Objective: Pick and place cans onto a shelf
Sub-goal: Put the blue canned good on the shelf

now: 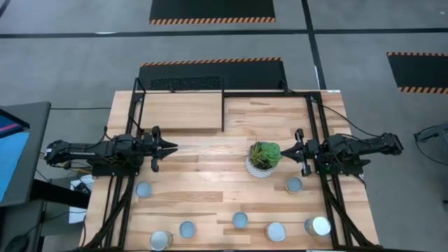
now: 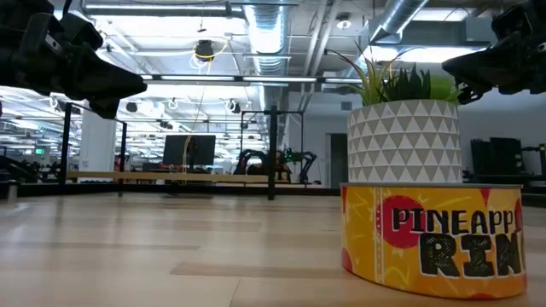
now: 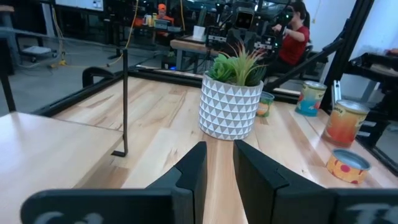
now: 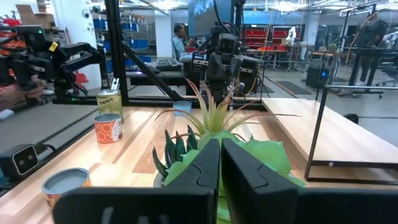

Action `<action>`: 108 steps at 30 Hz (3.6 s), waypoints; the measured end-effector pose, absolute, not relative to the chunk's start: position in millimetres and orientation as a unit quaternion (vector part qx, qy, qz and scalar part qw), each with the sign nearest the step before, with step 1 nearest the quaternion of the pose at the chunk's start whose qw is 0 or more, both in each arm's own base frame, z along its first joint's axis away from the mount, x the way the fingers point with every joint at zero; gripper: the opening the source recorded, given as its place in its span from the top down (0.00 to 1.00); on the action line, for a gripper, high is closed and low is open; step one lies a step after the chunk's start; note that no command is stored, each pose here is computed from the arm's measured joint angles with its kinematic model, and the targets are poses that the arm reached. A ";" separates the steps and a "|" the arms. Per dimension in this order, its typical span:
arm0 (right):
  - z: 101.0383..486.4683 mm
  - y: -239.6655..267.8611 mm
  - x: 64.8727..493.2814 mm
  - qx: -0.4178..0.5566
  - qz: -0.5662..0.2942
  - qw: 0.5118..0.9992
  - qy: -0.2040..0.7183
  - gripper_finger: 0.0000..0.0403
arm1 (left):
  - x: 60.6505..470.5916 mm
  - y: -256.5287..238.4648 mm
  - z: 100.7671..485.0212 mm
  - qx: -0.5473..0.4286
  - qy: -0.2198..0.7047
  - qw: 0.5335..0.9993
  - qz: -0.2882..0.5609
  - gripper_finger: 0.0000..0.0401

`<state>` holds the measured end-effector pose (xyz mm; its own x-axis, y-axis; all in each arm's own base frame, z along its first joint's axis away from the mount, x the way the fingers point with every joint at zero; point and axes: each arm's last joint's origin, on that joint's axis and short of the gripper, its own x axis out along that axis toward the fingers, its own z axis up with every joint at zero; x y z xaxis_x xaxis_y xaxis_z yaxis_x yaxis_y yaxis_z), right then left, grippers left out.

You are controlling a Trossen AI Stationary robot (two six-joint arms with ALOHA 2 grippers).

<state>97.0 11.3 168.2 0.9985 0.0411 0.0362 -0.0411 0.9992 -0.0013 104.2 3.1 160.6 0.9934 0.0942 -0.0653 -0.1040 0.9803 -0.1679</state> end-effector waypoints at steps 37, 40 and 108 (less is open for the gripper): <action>228.8 7.7 72.9 -0.177 -0.065 0.919 -0.347 0.89 | 87.5 4.6 222.7 0.142 -0.276 0.943 0.120 0.83; 234.6 7.0 68.1 -0.186 -0.079 0.904 -0.376 0.89 | 84.8 4.4 234.4 0.155 -0.288 0.937 0.122 0.83; 297.9 97.8 186.3 0.142 0.136 0.936 0.292 0.89 | 176.5 -7.6 311.8 -0.085 0.293 0.952 0.016 0.83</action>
<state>186.3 97.8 297.9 0.7923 0.3380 -0.5079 -0.1722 0.9225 0.3454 176.5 -7.6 311.8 0.8276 -0.0191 -0.5610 -0.0800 0.9852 -0.1516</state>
